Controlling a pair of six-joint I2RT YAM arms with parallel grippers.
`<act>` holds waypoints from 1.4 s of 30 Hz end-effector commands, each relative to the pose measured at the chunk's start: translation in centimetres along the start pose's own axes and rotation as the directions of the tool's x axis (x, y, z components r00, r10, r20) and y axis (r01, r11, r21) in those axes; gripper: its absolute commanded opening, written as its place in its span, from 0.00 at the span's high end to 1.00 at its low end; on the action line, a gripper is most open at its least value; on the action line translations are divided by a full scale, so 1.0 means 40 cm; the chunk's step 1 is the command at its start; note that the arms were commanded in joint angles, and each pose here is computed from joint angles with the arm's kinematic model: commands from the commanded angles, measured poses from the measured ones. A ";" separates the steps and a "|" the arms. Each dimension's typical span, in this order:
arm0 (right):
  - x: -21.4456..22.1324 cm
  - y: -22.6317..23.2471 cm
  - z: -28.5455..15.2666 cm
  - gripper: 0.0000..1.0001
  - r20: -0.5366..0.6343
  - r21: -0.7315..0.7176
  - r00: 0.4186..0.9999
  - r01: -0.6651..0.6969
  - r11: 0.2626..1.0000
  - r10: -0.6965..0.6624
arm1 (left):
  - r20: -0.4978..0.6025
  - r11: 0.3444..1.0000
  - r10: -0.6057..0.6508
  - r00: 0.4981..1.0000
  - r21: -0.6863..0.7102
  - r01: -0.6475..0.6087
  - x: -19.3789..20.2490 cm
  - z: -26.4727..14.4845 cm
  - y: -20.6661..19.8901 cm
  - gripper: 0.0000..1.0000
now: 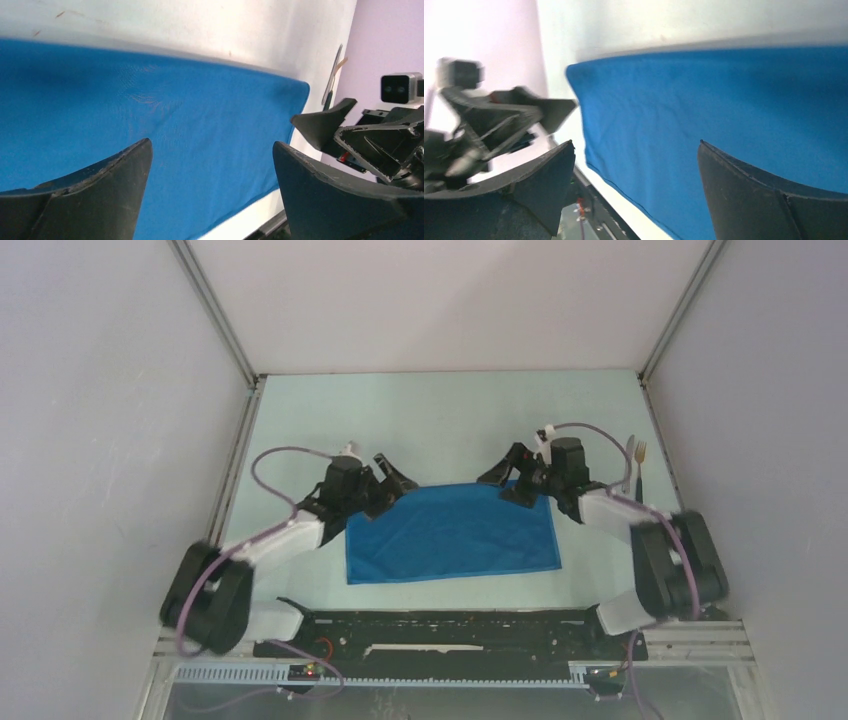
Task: Fold the napkin into a case and place the utensils inside
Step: Smooth out the rectangle-folded napkin at the center of the board.
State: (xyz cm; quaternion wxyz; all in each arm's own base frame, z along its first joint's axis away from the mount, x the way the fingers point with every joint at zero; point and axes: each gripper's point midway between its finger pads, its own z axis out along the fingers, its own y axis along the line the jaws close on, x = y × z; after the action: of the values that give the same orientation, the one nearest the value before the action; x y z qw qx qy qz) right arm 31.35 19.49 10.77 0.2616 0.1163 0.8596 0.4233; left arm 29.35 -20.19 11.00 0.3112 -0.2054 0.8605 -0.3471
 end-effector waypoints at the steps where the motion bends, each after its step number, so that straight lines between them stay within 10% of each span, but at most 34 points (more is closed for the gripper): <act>1: -0.074 0.120 0.084 0.00 0.000 -0.311 1.000 -0.005 0.951 0.006 | 0.088 0.974 -0.086 0.992 0.217 0.065 -0.099 0.102 -0.100 0.03; 24: -0.186 -0.173 0.096 0.00 0.003 -0.295 0.929 -0.353 0.888 0.370 | 0.208 0.961 -0.244 0.947 -0.080 0.265 -0.161 0.137 0.297 0.01; 42: -0.290 -0.304 0.000 0.00 0.164 -0.001 0.932 -0.327 0.945 0.323 | 0.319 0.964 -0.202 0.926 -0.105 0.246 -0.267 0.050 0.310 0.00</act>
State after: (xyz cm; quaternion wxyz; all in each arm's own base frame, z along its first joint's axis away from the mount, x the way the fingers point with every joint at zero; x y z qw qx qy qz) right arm 40.82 9.29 5.25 0.2357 0.3000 0.7786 0.4982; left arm 37.52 -8.76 4.95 0.3753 -0.3773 0.7745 -0.3419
